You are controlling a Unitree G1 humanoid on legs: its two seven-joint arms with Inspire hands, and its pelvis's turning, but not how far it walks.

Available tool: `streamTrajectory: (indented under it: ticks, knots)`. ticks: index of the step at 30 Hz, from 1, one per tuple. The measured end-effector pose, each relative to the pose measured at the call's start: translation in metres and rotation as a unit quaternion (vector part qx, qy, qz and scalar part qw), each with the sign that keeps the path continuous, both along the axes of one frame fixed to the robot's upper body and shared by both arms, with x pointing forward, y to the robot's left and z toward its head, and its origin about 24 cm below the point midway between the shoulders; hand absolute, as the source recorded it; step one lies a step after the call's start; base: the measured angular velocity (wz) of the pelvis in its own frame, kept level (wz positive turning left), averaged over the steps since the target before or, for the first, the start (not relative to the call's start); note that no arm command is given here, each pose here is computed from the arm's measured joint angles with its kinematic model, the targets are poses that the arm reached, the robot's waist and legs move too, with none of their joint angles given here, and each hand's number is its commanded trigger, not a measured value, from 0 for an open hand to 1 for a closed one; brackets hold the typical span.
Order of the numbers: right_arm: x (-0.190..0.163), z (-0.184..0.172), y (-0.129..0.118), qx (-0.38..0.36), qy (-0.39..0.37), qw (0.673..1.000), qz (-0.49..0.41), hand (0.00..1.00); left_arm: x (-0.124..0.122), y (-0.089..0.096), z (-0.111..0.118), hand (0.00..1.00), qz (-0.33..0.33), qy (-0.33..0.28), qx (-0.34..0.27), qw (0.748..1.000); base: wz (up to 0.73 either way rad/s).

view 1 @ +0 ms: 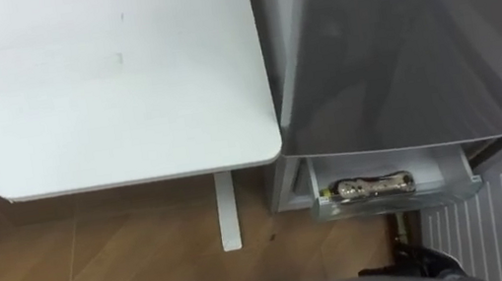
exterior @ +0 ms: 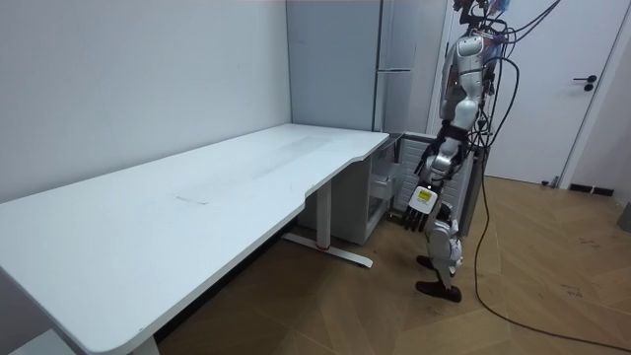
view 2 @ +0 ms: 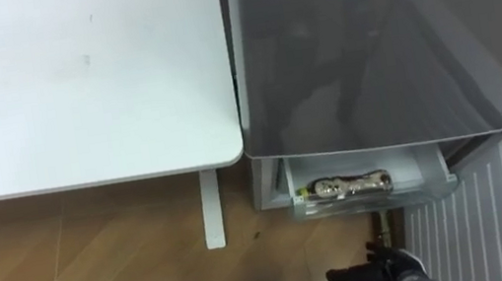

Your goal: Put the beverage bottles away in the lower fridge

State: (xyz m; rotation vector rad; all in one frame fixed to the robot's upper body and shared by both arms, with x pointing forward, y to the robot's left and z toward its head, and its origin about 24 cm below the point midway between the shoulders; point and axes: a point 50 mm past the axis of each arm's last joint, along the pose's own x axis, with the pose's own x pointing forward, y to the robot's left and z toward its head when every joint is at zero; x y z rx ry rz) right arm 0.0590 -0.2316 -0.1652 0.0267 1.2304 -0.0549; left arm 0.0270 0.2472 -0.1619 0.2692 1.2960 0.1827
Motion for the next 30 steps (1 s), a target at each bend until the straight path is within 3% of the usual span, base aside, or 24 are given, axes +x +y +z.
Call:
streamTrajectory:
  ticks: [11, 20, 30]
  knots:
    - [0.000, 0.001, -0.005, 0.004, 0.015, 0.999, 0.028, 0.00, -0.010, 0.000, -0.001, 0.00, 0.023, 0.015, -0.025, 0.999, 0.01]
    - [-0.002, 0.001, -0.006, 0.013, 0.019, 0.999, 0.036, 0.00, -0.035, -0.002, -0.002, 0.00, 0.044, 0.048, -0.049, 0.997, 0.06]
    - [-0.009, 0.000, -0.008, -0.013, 0.013, 1.000, 0.001, 0.00, -0.029, -0.006, -0.004, 0.00, 0.018, 0.052, -0.053, 0.997, 0.11]
